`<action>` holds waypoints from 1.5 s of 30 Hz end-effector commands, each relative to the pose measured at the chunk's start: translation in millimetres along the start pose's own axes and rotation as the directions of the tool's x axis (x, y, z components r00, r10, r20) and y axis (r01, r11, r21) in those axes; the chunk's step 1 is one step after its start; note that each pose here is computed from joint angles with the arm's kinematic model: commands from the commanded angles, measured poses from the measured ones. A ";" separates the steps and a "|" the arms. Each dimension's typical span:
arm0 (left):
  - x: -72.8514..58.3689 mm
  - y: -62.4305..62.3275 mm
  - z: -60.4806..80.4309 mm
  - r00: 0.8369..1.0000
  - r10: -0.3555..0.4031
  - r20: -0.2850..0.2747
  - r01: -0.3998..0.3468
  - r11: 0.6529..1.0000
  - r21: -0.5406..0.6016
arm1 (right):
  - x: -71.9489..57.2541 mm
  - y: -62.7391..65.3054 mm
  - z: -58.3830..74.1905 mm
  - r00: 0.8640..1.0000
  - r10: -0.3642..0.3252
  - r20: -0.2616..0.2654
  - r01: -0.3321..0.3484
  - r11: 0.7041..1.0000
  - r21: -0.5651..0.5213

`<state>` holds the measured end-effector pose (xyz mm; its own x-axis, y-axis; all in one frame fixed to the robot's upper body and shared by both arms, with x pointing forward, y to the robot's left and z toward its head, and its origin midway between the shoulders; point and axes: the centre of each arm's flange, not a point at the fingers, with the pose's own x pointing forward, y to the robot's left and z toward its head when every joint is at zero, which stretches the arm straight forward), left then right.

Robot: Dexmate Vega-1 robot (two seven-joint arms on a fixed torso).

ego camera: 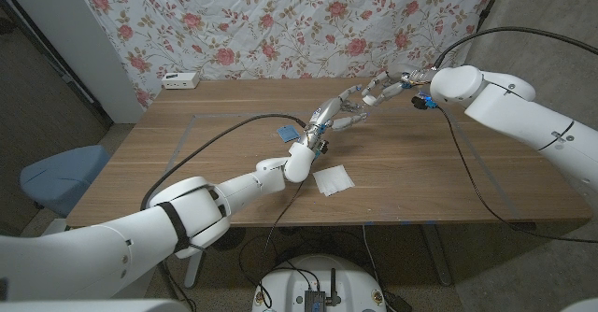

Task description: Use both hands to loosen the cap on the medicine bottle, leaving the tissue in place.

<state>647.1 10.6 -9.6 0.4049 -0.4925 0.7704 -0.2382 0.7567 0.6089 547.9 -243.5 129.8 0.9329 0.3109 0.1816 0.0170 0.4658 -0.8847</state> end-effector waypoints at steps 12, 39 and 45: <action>5.5 1.1 -2.0 1.000 -0.005 0.000 0.005 1.000 0.005 | 4.3 0.6 -0.4 0.998 0.060 0.009 -0.060 0.998 -0.015; 7.1 1.8 -3.7 1.000 -0.007 -0.003 0.007 1.000 0.005 | 4.9 -2.4 0.7 0.996 0.079 0.034 -0.079 0.997 -0.016; 6.2 1.9 -3.3 1.000 -0.005 -0.002 0.005 1.000 0.004 | 3.4 -3.2 0.5 0.997 0.076 0.030 -0.075 0.997 -0.010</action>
<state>652.9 9.8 -3.7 0.4094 -0.4971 0.7650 -0.2394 0.7506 0.6159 552.7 -242.1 132.9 0.9212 0.3685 0.1251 -0.0469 0.4243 -0.9043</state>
